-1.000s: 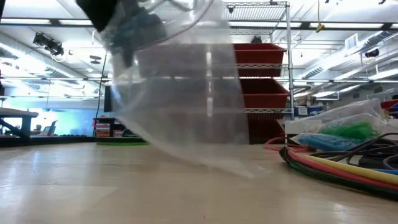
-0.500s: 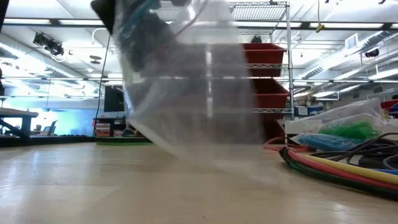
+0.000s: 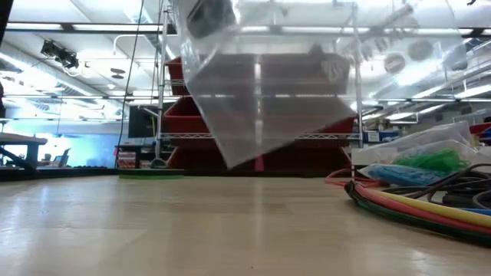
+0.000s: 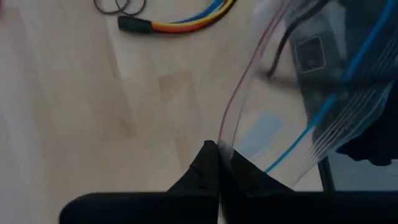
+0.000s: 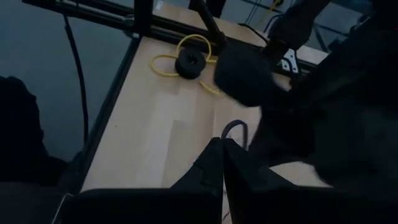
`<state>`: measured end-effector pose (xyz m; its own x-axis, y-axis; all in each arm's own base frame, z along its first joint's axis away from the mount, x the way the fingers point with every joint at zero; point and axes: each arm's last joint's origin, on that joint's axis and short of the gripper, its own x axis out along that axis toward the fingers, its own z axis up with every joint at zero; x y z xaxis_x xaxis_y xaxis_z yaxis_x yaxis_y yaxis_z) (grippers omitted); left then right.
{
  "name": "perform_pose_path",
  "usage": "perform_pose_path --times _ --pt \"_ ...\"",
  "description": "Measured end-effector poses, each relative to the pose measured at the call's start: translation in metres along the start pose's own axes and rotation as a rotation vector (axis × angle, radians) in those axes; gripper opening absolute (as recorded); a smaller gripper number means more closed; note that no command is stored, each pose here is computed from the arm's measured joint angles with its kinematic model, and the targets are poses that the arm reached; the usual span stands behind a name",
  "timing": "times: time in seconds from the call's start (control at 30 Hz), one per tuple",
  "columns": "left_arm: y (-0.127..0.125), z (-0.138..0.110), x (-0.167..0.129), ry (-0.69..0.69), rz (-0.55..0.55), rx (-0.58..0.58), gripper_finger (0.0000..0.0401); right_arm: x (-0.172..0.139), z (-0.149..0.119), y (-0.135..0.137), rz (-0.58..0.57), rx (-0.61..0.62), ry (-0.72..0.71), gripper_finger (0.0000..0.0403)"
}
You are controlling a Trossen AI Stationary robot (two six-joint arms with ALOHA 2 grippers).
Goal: Sort rubber bands
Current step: Put the black rubber band into the transparent zip bag
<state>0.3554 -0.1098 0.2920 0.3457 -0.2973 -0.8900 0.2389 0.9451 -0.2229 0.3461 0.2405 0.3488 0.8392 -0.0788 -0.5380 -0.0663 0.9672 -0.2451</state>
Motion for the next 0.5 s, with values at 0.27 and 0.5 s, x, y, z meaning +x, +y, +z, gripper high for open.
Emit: perform_pose_path --times 0.27,0.5 --pt "-0.0023 -0.0041 -0.0085 0.071 0.008 0.002 0.0001 -0.0006 -0.0005 0.0021 0.033 0.026 0.007 0.0022" --pt "-0.0024 -0.0051 -0.0083 0.082 0.009 0.011 0.0001 -0.0046 -0.0018 0.0091 0.063 0.072 0.008 0.0094"
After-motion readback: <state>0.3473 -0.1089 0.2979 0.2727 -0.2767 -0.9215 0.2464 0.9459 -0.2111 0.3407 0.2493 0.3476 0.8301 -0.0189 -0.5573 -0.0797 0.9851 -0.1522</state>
